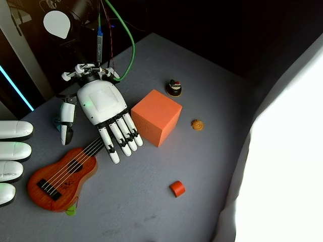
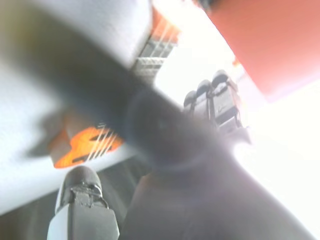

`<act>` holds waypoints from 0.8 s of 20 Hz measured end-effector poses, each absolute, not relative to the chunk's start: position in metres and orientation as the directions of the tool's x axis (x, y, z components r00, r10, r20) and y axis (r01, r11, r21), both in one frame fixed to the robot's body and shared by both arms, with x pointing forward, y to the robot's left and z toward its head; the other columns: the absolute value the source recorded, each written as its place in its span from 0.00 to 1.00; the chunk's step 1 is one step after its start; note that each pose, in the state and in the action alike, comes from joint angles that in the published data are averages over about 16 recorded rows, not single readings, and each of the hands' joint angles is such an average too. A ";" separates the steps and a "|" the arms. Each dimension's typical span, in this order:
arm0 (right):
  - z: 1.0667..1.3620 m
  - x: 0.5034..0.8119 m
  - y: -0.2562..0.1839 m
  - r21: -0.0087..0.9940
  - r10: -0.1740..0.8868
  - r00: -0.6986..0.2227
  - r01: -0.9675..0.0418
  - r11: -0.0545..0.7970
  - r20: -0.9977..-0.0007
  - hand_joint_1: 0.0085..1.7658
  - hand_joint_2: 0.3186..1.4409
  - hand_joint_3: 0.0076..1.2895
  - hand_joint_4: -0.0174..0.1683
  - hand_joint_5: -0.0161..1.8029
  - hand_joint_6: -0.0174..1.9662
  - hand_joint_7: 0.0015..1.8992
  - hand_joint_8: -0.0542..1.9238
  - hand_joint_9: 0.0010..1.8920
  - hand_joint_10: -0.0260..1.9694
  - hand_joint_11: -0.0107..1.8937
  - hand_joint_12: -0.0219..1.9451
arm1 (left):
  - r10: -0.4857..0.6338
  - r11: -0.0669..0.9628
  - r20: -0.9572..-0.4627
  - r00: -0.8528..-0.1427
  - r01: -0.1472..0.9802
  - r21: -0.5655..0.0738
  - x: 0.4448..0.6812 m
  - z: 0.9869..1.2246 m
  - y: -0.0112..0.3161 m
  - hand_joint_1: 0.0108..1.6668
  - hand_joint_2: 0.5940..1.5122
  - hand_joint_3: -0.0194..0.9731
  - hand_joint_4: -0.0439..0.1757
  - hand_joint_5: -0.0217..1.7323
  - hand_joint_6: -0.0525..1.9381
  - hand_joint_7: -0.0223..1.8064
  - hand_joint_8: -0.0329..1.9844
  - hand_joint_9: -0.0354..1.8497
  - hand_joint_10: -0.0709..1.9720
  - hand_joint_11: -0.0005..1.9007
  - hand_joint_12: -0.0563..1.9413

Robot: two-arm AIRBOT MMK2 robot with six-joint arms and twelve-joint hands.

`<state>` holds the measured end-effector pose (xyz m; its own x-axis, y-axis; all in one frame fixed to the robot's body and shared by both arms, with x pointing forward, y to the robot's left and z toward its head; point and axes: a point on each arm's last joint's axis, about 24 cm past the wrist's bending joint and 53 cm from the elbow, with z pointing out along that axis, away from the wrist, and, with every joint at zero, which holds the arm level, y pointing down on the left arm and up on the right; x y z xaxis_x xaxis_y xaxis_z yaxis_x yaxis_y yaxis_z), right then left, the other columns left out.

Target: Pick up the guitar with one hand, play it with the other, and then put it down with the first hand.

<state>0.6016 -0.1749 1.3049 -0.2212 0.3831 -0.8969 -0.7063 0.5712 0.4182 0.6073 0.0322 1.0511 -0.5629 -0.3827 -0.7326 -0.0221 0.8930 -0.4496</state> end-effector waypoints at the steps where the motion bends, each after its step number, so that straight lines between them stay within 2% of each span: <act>1: 1.305 0.601 -0.175 0.418 0.383 -0.221 -0.707 0.571 -0.897 0.20 0.86 0.01 0.12 0.02 0.01 0.01 0.04 0.01 0.01 0.02 0.01 | -0.373 0.898 -0.737 -0.564 -0.019 -0.440 0.610 1.056 0.033 0.05 0.48 0.03 0.66 0.03 0.02 0.04 0.01 0.04 0.04 0.01 0.08; 3: 1.305 0.601 -0.174 0.417 0.382 -0.221 -0.708 0.570 -0.897 0.19 0.86 0.01 0.12 0.02 0.01 0.01 0.04 0.01 0.01 0.02 0.01 | -0.354 0.906 -0.744 -0.567 -0.011 -0.423 0.615 1.068 0.034 0.03 0.47 0.03 0.66 0.03 0.02 0.03 0.02 0.03 0.04 0.01 0.04; 4: 1.305 0.601 -0.174 0.417 0.382 -0.221 -0.708 0.570 -0.898 0.19 0.86 0.01 0.12 0.03 0.01 0.02 0.04 0.02 0.01 0.02 0.02 | -0.344 0.910 -0.747 -0.569 -0.005 -0.415 0.618 1.075 0.035 0.02 0.47 0.03 0.65 0.03 0.02 0.04 0.02 0.04 0.04 0.01 0.06; 7: 1.305 0.601 -0.174 0.415 0.381 -0.220 -0.709 0.570 -0.898 0.18 0.86 0.01 0.12 0.06 0.02 0.05 0.04 0.04 0.04 0.02 0.10 | -0.316 0.918 -0.753 -0.577 0.013 -0.395 0.626 1.098 0.037 0.01 0.49 0.03 0.56 0.08 0.03 0.09 0.02 0.09 0.05 0.01 0.18; 9: 1.305 0.600 -0.174 0.415 0.380 -0.220 -0.710 0.569 -0.898 0.17 0.86 0.01 0.12 0.08 0.05 0.09 0.06 0.06 0.09 0.02 0.20 | -0.299 0.922 -0.756 -0.582 0.026 -0.385 0.631 1.116 0.040 0.01 0.50 0.03 0.50 0.13 0.03 0.15 0.03 0.13 0.08 0.02 0.28; 13: 1.305 0.600 -0.174 0.414 0.380 -0.219 -0.712 0.568 -0.899 0.16 0.86 0.01 0.12 0.14 0.20 0.17 0.20 0.12 0.29 0.04 0.44 | -0.269 0.923 -0.762 -0.589 0.069 -0.379 0.636 1.152 0.041 0.02 0.53 0.03 0.38 0.26 0.04 0.27 0.12 0.23 0.24 0.07 0.49; 16: 1.306 0.599 -0.174 0.413 0.379 -0.219 -0.713 0.567 -0.899 0.16 0.86 0.01 0.12 0.21 0.33 0.26 0.34 0.20 0.47 0.10 0.62 | -0.251 0.919 -0.770 -0.587 0.105 -0.379 0.636 1.176 0.041 0.02 0.56 0.03 0.29 0.39 0.05 0.38 0.22 0.31 0.38 0.13 0.67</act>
